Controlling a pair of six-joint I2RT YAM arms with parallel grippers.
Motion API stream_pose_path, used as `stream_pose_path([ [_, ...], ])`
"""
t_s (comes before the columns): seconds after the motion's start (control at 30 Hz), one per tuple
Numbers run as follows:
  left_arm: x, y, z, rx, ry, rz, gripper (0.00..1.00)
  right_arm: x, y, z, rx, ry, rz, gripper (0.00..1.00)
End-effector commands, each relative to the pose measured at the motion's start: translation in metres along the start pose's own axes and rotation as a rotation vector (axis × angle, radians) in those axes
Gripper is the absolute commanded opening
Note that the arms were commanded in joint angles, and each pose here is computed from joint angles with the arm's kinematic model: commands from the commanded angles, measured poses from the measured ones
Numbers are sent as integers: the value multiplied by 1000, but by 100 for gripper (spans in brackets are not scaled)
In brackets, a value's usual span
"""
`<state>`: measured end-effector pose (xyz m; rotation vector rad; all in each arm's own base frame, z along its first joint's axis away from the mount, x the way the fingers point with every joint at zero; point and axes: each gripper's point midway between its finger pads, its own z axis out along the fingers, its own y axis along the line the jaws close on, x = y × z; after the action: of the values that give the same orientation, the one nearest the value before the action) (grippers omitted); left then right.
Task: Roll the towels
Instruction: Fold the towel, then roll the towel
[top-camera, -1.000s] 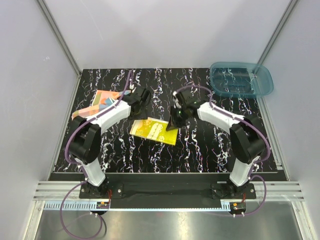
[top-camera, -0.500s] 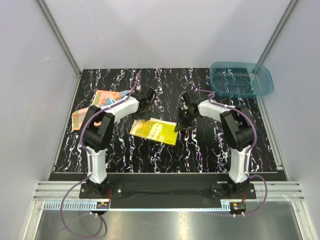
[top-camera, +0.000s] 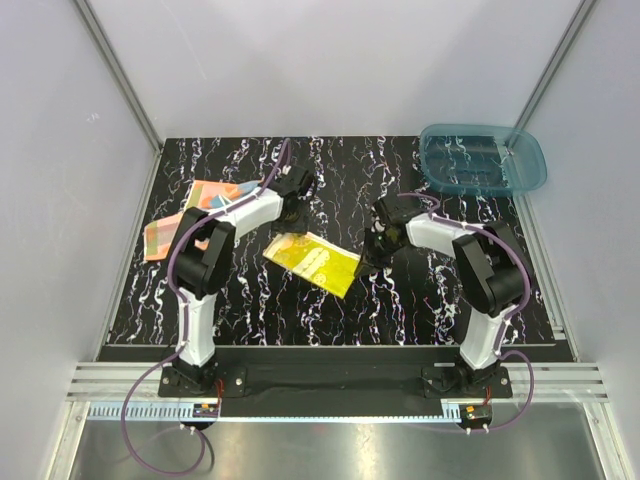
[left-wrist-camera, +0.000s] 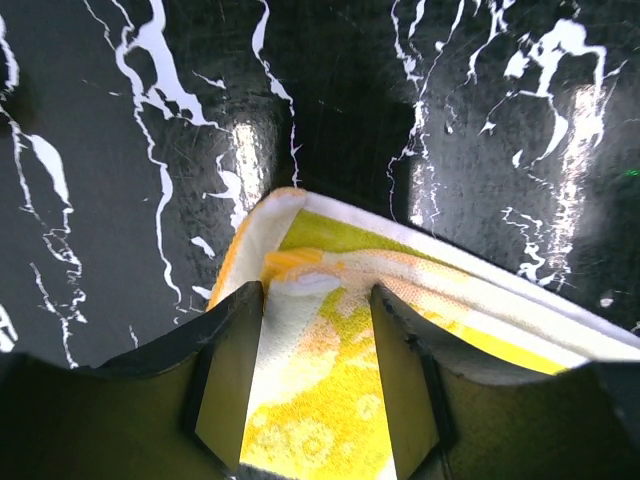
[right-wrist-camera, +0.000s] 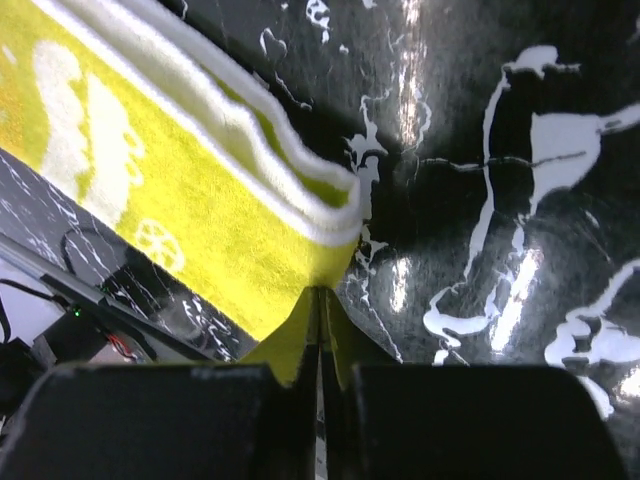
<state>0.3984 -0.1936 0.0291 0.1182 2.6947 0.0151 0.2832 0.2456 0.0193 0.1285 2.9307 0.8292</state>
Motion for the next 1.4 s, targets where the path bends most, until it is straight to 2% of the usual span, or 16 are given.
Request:
stream_pose_path([
  [0.0, -34, 1, -25, -1, -90, -2, 52, -18, 29, -35, -19, -80, -64, 8],
  [0.03, -38, 3, -33, -8, -104, -2, 52, -20, 30, -45, 1, -90, -83, 22],
  [0.07, -47, 7, -49, -22, -141, -2, 52, -24, 35, -53, 4, -106, -96, 31],
  [0.27, -73, 21, -147, -88, -349, 46, 52, -52, 77, -122, -24, -277, -175, 42],
  [0.33, -68, 11, -165, -54, -402, 90, 53, -56, 86, -148, -32, -358, -191, 52],
  [0.4, -69, -5, -198, 87, -491, 105, 56, -59, 80, -160, 3, -432, -196, 69],
  [0.43, -53, -8, -188, 141, -469, 114, 60, -61, 86, -179, -21, -506, -215, 76],
  [0.5, -58, -17, -211, 348, -553, 9, 92, -59, 70, -183, 20, -568, -195, 94],
  [0.53, -51, -18, -207, 416, -534, -13, 99, -59, 74, -201, 2, -637, -201, 100],
  [0.6, -28, -29, -199, 645, -395, -55, 99, -52, 60, -202, 24, -671, -182, 100],
  [0.67, -17, -32, -191, 663, -322, -84, 99, -45, 61, -217, -2, -720, -191, 100],
  [0.83, 1, -40, -210, 452, -451, -12, 99, -33, 46, -240, 8, -834, -201, 100],
  [0.97, 23, -57, -219, 244, -508, 50, 90, -28, 35, -254, 48, -876, -155, 100],
  [1.03, 36, -66, -211, 148, -472, 71, 83, -25, 33, -256, 59, -871, -145, 100],
  [1.1, 55, -78, -210, 67, -442, 134, 71, -23, 29, -253, 75, -852, -141, 100],
  [1.37, 117, -161, -170, -89, -355, 316, 62, -17, 8, -251, 179, -828, -87, 100],
])
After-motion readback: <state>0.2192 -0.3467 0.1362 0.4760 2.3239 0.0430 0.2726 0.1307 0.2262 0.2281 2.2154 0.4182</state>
